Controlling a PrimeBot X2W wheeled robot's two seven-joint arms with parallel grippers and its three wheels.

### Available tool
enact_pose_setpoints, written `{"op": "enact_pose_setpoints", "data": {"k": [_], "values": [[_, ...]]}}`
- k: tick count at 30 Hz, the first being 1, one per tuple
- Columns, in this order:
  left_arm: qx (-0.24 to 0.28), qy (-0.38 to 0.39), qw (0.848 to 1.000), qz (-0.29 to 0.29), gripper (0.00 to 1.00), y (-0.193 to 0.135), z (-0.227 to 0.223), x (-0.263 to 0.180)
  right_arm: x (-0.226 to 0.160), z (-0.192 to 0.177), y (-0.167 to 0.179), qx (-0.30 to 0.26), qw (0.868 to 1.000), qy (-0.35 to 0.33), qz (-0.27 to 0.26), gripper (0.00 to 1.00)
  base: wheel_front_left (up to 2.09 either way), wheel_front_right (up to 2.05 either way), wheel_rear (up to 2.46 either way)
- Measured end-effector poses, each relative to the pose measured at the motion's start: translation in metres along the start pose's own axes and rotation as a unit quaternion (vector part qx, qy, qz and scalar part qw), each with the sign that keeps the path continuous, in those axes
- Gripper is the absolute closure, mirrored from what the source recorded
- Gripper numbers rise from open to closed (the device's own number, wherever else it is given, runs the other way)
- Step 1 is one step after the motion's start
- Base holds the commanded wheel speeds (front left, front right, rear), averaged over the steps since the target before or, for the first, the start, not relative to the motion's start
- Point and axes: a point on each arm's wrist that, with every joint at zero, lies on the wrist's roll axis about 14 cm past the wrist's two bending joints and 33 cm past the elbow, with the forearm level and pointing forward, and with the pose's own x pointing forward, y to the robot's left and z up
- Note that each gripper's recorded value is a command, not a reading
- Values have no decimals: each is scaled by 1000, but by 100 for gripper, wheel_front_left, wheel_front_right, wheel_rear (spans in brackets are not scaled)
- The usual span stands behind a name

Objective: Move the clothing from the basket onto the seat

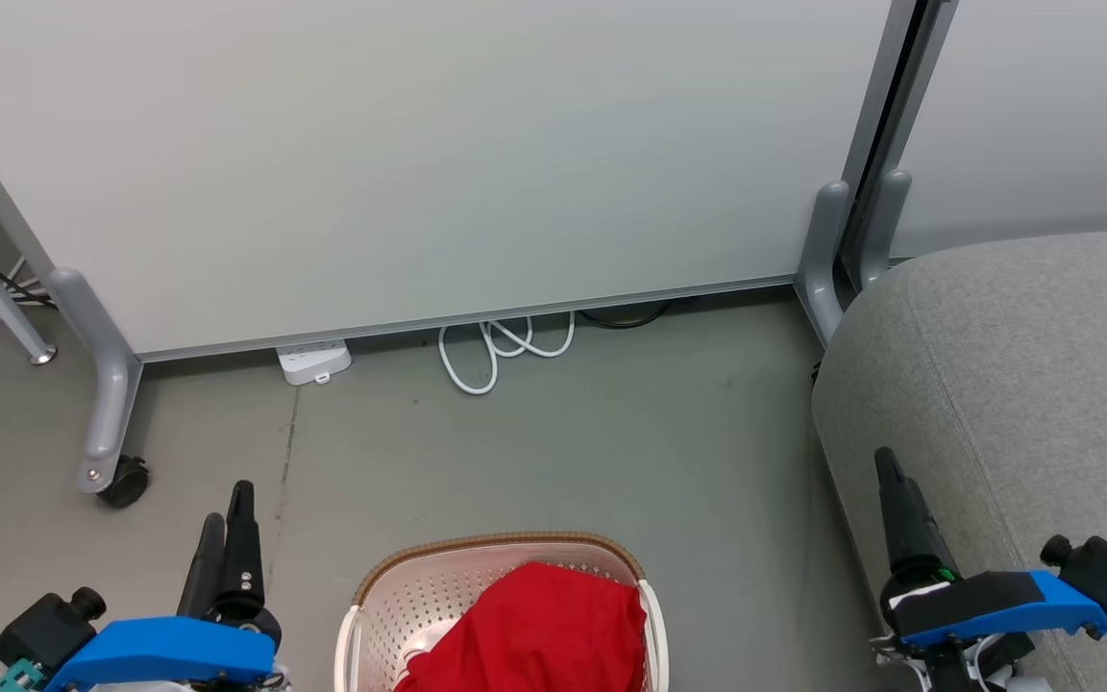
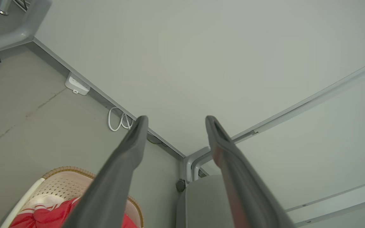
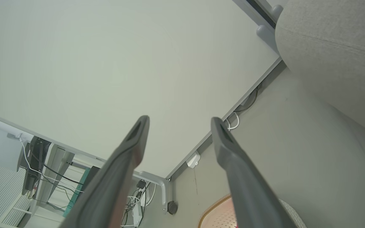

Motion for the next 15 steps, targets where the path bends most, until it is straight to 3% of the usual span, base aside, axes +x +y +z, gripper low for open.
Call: {"op": "enact_pose_setpoints", "data": {"k": [15], "values": [[105, -12, 994, -3, 0, -3, 1, -1, 0, -7, 3, -110, 994, 4, 9, 0, 0, 0, 0]]}}
